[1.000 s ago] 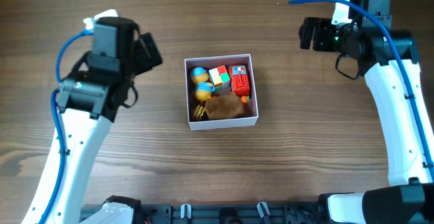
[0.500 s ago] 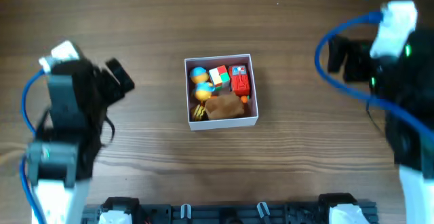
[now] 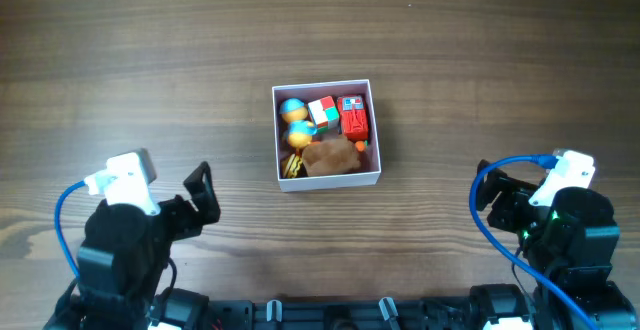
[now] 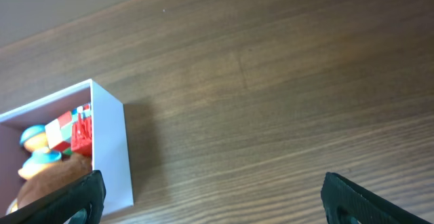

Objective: Pack container

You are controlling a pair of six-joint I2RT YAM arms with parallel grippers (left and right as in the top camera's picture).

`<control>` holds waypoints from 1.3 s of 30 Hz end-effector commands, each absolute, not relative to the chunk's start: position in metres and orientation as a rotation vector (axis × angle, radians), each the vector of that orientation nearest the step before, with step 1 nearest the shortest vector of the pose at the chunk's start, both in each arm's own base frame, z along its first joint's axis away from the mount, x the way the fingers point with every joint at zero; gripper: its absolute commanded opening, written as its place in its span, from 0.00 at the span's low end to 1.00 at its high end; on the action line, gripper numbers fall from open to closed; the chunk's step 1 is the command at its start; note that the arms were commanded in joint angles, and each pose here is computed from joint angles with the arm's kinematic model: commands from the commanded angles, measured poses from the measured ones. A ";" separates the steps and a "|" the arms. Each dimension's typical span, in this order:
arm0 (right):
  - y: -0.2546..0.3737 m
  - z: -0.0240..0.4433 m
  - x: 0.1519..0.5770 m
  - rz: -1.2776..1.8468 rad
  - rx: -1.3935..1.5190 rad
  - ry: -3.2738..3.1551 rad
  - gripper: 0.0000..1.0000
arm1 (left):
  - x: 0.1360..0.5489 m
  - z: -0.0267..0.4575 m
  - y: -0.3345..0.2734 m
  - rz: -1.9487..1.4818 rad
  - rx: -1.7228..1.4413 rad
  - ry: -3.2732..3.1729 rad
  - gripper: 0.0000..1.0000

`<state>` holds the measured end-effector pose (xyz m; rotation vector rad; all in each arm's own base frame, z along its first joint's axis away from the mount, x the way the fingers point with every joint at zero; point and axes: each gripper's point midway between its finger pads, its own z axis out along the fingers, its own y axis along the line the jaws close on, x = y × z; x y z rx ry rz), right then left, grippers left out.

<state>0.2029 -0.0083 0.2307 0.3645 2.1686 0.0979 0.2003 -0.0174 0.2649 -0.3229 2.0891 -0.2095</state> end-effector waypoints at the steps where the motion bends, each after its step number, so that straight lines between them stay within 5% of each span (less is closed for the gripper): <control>1: -0.012 0.231 0.204 0.087 0.394 2.154 1.00 | 0.202 0.282 0.003 -0.132 -0.413 1.976 1.00; 5: -0.012 0.232 0.204 0.088 0.393 2.153 1.00 | 0.204 0.288 0.032 0.058 -0.500 1.918 1.00; 13: -0.012 0.232 0.204 0.086 0.393 2.151 1.00 | 0.213 0.298 -0.002 0.194 0.134 1.949 1.00; 24: -0.012 0.221 0.211 0.076 0.400 2.208 1.00 | 0.178 0.337 0.011 0.161 0.053 1.732 1.00; 30: -0.012 0.221 0.211 0.075 0.400 2.209 1.00 | 0.185 0.267 0.000 0.126 0.104 1.819 1.00; 39: -0.012 0.221 0.211 0.075 0.400 2.209 1.00 | 0.199 0.263 0.026 0.216 -0.101 1.769 1.00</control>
